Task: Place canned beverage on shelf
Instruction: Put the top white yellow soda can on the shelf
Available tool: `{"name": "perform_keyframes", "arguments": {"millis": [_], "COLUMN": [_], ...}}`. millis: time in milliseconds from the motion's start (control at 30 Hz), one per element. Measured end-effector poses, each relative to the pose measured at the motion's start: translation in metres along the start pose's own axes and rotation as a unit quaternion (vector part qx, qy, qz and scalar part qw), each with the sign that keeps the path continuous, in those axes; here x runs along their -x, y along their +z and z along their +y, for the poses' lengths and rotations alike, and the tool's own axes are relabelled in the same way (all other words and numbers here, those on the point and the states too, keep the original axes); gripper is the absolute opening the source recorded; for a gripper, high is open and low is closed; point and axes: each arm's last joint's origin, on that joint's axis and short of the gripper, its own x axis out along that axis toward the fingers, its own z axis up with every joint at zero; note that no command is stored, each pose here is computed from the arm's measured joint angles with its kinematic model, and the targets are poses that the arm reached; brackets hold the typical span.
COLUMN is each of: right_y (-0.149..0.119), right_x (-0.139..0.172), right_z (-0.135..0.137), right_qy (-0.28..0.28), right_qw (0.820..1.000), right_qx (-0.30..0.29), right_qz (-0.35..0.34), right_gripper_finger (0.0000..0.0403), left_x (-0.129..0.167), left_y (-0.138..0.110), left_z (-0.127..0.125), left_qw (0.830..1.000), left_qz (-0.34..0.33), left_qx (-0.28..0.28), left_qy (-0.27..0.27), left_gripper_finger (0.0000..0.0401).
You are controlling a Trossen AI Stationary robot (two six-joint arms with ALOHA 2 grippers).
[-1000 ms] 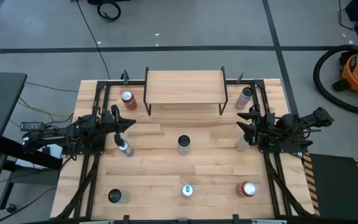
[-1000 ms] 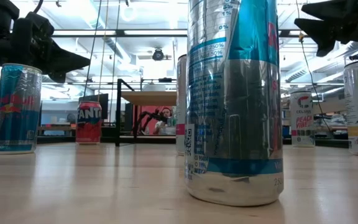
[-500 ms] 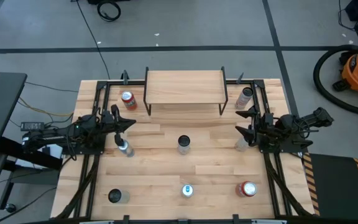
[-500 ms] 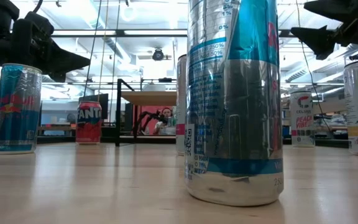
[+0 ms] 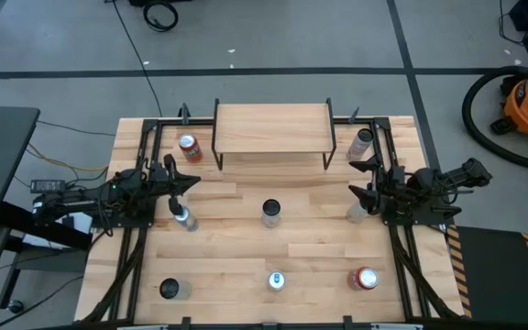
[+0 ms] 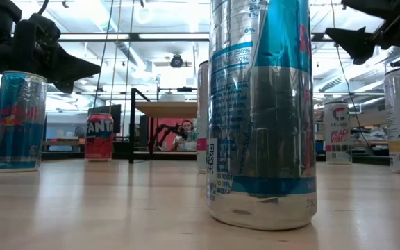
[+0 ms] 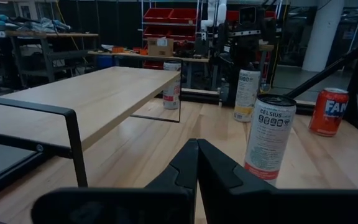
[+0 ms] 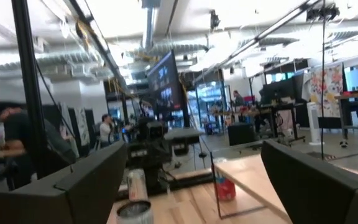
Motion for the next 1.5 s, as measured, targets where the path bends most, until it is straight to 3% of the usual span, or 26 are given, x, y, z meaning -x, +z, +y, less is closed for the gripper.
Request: {"name": "perform_keyframes", "arguments": {"millis": [300,1067,1267,1500], "right_y": [0.003,0.013,0.024,0.059], "right_x": [0.0,0.001,-0.002,-0.006], "right_z": [0.0,-0.003,0.0,0.002], "right_qy": [0.0,-0.035,-0.007,0.01], "right_qw": [0.998,0.996,0.998,0.999], "right_qx": [-0.066,-0.065,-0.059,-0.031], "right_qz": [-0.014,-0.059,-0.036,0.044], "right_gripper_finger": [0.0383,0.0383,0.0383,0.0383], "left_x": [0.0,0.0,0.0,0.0], "left_y": [0.0,0.0,0.002,0.003], "left_z": [0.0,0.0,0.0,0.0], "left_qw": [1.0,1.0,1.0,1.0], "left_qz": [0.0,0.0,-0.008,-0.017], "left_qx": [0.0,0.0,0.001,0.002], "left_qy": [0.0,0.0,0.0,-0.001], "left_gripper_finger": [0.0014,0.0014,0.0014,0.0014]}}
